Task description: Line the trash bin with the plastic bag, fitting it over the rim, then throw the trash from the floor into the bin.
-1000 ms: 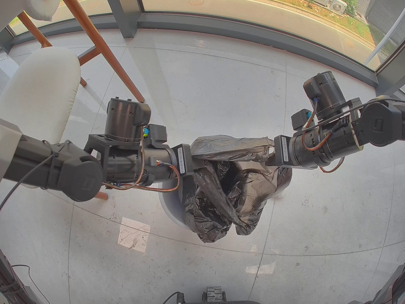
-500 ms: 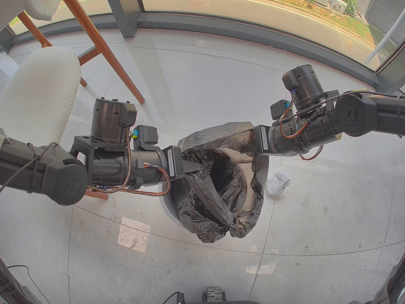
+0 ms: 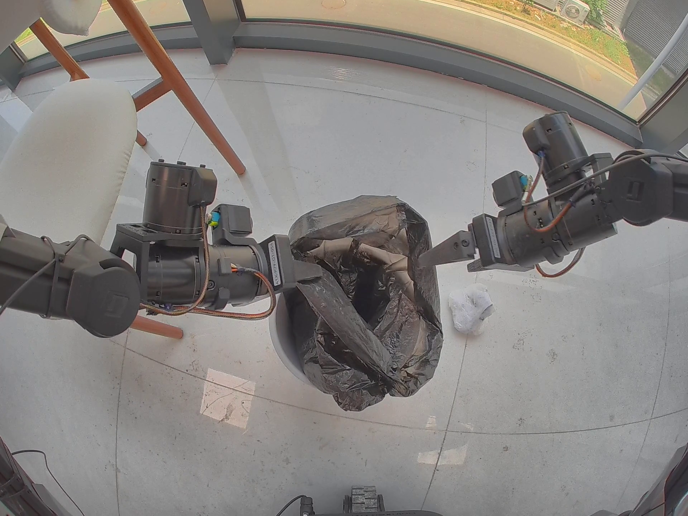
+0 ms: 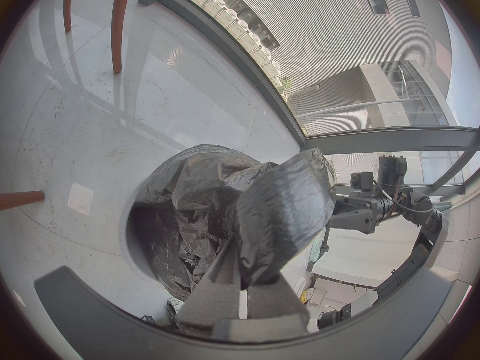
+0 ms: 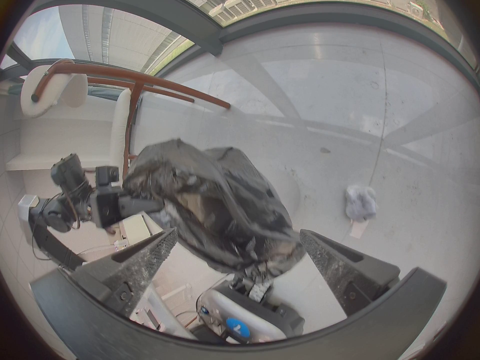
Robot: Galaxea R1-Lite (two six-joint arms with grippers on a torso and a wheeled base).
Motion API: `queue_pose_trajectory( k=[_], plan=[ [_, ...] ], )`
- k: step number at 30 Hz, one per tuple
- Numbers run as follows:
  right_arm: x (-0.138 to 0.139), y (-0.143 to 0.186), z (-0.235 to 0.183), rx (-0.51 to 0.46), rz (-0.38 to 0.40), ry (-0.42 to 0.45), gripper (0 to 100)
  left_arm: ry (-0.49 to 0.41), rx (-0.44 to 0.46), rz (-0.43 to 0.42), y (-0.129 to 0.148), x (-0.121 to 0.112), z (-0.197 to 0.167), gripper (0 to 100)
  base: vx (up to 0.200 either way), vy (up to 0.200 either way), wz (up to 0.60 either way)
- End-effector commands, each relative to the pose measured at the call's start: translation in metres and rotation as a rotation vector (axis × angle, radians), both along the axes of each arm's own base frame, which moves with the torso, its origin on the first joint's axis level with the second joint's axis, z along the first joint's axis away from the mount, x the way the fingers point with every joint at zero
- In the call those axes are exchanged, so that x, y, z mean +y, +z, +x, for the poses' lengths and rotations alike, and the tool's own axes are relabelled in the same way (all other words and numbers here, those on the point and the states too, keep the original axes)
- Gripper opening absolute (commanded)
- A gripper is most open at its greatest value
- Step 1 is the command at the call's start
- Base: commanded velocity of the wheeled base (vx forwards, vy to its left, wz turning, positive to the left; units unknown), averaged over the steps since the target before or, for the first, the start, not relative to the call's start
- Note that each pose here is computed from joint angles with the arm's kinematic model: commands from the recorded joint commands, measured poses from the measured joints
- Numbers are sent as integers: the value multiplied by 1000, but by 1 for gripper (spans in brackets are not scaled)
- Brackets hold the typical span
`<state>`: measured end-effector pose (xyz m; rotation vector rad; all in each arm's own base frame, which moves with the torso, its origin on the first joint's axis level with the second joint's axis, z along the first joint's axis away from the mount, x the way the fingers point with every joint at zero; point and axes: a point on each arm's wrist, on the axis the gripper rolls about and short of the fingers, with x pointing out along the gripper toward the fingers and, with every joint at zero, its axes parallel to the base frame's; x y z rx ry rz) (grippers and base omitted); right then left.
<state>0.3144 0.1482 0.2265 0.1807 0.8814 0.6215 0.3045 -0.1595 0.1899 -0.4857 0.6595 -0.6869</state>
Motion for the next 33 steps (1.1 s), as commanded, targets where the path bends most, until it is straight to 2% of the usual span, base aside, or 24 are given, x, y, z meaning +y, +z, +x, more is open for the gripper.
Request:
queue_pose_trajectory(
  k=[1,4,6,7,13,14,17,20,22,24,28,30,33],
  plan=[
    [-37,24,5,-118,52,-103,100,54,-14,2,-2,0,25,0,0,0,0],
    [-47,26,-1,-114,49,-120,100,112,-7,-11,-3,-3,37,0,0,0,0],
    [-47,26,-1,-114,49,-120,100,112,-7,-11,-3,-3,37,0,0,0,0],
    [-50,25,-16,-100,40,-116,100,138,13,-47,0,-3,39,0,0,0,0],
    [-52,24,-20,-91,40,-122,100,142,29,-40,-3,-2,38,0,0,0,0],
    [-54,22,-20,-84,37,-126,100,145,28,-39,-2,-1,38,100,0,0,0],
    [-55,19,-21,-74,33,-128,100,151,24,-33,-3,1,39,100,0,0,0],
    [-56,17,-27,-64,27,-128,100,205,15,-12,-5,13,45,100,0,0,0],
    [-58,15,-32,-55,24,-130,100,226,8,38,-14,23,45,100,0,0,0],
    [-60,12,-36,-45,20,-133,100,196,15,93,-24,26,38,100,0,0,0],
    [-63,10,-38,-39,18,-141,100,126,31,86,-26,18,25,100,0,0,0],
    [-63,11,-39,-41,19,-141,100,55,19,57,-18,0,14,100,0,0,0],
    [-64,12,-41,-44,20,-141,100,37,23,10,-9,-14,11,100,0,0,0]
  ],
)
